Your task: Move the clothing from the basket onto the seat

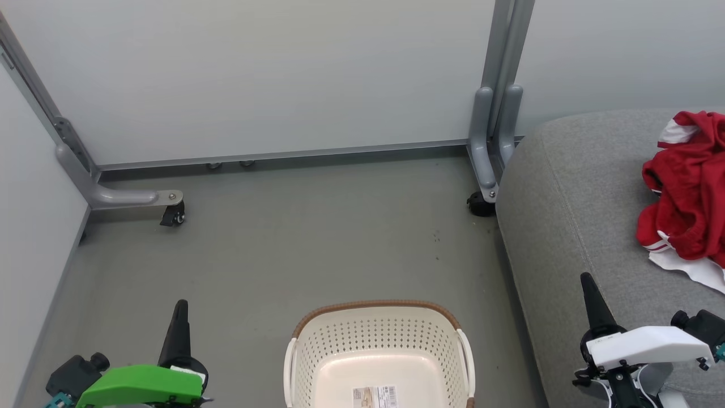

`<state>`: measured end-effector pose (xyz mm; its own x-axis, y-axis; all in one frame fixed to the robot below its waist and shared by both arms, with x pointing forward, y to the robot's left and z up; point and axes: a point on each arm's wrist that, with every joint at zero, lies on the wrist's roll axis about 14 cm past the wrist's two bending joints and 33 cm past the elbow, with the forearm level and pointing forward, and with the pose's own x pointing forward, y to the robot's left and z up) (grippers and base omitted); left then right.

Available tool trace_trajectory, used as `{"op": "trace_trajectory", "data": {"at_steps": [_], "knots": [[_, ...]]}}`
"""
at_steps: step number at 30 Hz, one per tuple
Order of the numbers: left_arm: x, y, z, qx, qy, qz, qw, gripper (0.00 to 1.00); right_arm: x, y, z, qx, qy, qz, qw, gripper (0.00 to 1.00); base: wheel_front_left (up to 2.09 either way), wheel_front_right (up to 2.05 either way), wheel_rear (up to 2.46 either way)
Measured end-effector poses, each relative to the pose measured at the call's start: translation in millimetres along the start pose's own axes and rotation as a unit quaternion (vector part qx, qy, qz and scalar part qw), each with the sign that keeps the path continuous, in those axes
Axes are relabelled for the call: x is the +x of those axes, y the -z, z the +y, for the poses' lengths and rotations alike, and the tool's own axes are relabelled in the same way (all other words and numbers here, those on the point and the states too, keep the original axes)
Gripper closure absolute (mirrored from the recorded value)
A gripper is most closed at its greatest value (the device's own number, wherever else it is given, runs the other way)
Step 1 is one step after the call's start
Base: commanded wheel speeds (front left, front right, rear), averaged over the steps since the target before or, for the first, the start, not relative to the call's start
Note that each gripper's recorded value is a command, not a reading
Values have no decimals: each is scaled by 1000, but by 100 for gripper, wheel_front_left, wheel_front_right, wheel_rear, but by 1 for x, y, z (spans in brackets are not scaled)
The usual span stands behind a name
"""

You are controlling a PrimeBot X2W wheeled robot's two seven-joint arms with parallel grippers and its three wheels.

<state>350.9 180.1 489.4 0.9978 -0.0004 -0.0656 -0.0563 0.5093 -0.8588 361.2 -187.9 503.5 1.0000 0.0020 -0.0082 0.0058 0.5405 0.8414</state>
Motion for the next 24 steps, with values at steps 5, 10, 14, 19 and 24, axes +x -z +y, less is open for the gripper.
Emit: {"op": "trace_trajectory", "data": {"at_steps": [5, 10, 14, 19, 24], "knots": [[3, -2, 0, -27, 1, 1, 1000, 100, 1, 0, -3, 29, 5, 2, 1000, 100, 0, 0, 0], [7, -5, 0, -51, 0, -1, 999, 100, 5, -2, -1, 55, 3, 1, 998, 100, 0, 0, 0], [9, -7, 0, -71, 1, -2, 997, 100, 6, -2, -3, 76, 6, 1, 997, 100, 0, 0, 0], [12, -8, -1, -93, 3, 0, 996, 100, 8, -3, -3, 100, 6, 1, 995, 100, 0, 0, 0], [15, -11, -1, -114, 5, -2, 993, 100, 11, -4, -3, 123, 5, 1, 992, 100, 0, 0, 0]]}}
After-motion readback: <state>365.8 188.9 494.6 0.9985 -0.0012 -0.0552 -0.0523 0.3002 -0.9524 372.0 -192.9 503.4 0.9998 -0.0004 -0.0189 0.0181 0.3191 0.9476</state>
